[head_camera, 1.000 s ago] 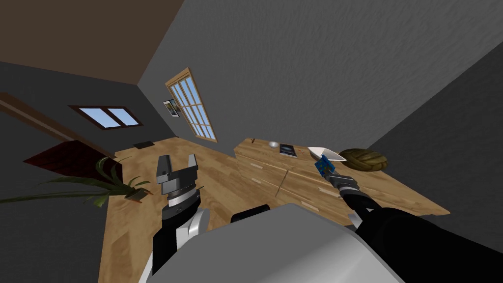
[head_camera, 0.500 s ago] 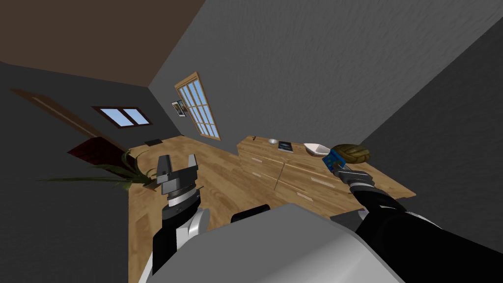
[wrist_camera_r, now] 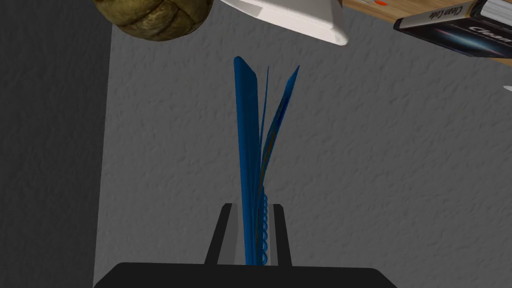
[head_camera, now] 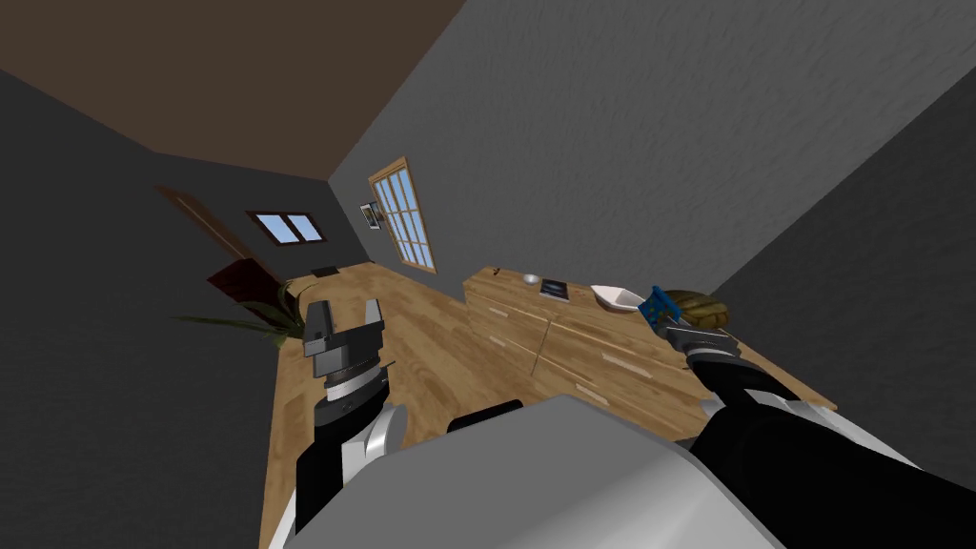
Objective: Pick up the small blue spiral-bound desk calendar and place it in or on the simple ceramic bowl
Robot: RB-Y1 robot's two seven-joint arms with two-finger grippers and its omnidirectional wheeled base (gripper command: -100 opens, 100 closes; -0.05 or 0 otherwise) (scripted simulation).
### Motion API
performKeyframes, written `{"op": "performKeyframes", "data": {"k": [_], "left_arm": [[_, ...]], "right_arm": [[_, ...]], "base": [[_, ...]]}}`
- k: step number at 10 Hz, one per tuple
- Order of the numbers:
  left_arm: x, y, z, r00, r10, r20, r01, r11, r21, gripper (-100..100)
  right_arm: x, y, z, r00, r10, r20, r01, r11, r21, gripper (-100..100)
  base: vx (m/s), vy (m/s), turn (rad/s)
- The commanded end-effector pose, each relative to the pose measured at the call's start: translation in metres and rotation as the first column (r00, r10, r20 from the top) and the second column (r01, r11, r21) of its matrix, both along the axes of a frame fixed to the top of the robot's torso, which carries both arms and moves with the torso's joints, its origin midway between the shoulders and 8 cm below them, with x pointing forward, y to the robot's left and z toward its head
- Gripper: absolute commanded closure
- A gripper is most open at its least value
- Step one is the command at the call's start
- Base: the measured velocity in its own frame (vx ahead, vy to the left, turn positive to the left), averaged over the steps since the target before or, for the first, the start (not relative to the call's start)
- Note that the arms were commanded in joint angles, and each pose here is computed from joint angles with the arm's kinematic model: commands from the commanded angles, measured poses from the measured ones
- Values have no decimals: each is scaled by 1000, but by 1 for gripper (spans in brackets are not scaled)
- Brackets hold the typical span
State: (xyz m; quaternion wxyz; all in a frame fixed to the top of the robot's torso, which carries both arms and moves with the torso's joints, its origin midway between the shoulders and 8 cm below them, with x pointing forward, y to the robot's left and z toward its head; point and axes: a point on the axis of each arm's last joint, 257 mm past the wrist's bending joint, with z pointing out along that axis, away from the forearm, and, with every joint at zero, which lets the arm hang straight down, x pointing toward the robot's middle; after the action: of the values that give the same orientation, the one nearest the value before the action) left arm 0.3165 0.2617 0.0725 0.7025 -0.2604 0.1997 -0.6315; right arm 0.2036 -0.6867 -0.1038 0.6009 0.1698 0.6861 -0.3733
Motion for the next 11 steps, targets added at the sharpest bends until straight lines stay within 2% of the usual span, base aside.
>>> {"op": "performKeyframes", "data": {"k": [1,11], "left_arm": [[0,0,0,1000,0,0,0,1000,0,0],[0,0,0,1000,0,0,0,1000,0,0]], "right_arm": [[-4,-6,-2,1000,-19,5,19,999,27,100],[-23,-39,-15,991,-134,0,132,977,168,100]], "base": [[55,-165,128],[80,-210,153]]}}
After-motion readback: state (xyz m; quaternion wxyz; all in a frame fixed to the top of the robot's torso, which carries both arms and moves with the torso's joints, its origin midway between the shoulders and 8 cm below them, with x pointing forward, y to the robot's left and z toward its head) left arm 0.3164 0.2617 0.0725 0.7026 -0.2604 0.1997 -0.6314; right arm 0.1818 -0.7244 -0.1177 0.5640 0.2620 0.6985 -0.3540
